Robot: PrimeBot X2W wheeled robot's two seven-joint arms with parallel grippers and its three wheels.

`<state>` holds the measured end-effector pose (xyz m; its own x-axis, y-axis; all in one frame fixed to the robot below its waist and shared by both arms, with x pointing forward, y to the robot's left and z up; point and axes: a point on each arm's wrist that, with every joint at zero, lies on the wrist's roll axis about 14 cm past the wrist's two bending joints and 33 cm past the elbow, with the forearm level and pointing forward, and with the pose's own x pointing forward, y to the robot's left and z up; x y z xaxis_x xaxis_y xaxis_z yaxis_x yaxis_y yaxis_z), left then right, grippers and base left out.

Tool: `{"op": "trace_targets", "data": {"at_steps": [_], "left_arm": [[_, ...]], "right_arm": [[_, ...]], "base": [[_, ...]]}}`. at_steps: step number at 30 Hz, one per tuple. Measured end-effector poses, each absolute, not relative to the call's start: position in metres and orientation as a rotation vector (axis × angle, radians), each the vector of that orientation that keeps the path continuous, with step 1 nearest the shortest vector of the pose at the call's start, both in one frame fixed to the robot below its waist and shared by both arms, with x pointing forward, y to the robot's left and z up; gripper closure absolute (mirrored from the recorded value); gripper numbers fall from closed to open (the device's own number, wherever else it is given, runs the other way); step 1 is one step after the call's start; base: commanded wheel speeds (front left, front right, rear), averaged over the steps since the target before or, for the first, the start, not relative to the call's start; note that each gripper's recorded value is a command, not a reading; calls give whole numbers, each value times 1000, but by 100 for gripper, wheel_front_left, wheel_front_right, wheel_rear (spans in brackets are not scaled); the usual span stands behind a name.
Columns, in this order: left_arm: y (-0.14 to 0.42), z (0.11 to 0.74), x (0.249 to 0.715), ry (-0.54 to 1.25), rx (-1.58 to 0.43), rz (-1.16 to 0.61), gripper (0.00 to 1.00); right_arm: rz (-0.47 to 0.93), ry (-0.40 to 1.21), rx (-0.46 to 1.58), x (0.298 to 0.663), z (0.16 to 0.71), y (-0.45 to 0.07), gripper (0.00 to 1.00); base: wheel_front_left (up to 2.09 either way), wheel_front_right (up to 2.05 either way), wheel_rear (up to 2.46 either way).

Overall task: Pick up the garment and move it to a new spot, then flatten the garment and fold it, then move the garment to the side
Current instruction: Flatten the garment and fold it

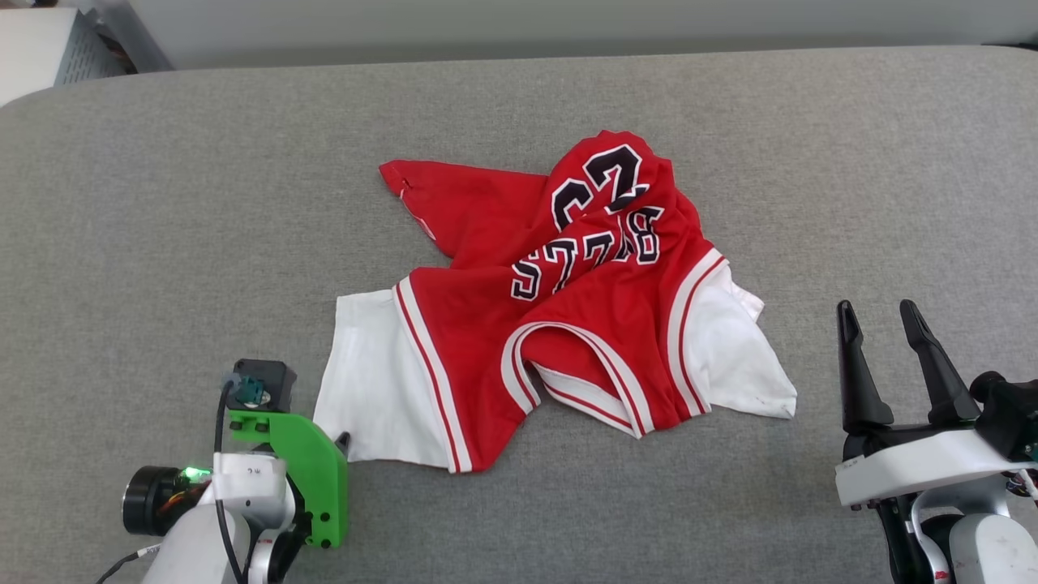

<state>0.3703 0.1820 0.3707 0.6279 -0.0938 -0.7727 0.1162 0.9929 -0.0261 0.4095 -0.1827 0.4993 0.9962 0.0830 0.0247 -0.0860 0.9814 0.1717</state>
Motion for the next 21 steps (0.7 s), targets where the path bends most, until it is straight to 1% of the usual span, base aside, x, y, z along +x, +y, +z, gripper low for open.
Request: {"op": "trace_targets", "data": {"at_steps": [3,4,5,6,12,15,18,21], "left_arm": [[179,365,373,907,18,-133,0],[179,362,373,918,15,-134,28],[179,361,373,926,11,-136,96],[177,360,373,928,5,-142,100],[178,367,376,873,-35,-119,100],[189,379,377,815,-61,-72,100],[205,395,378,753,-89,-20,100],[218,417,377,681,-121,12,100]], "right_arm": [[77,-12,172,411,497,-185,0],[75,-11,170,412,496,-186,0],[75,-10,169,412,496,-186,0],[74,-8,165,412,495,-187,0],[82,39,136,412,488,-187,0],[97,80,119,412,484,-185,0],[119,141,106,410,477,-181,0],[143,250,92,404,461,-177,0]], "base": [[0,0,0],[0,0,0],[0,0,0],[0,0,0],[0,0,0],[0,0,0],[0,0,0],[0,0,0]]}}
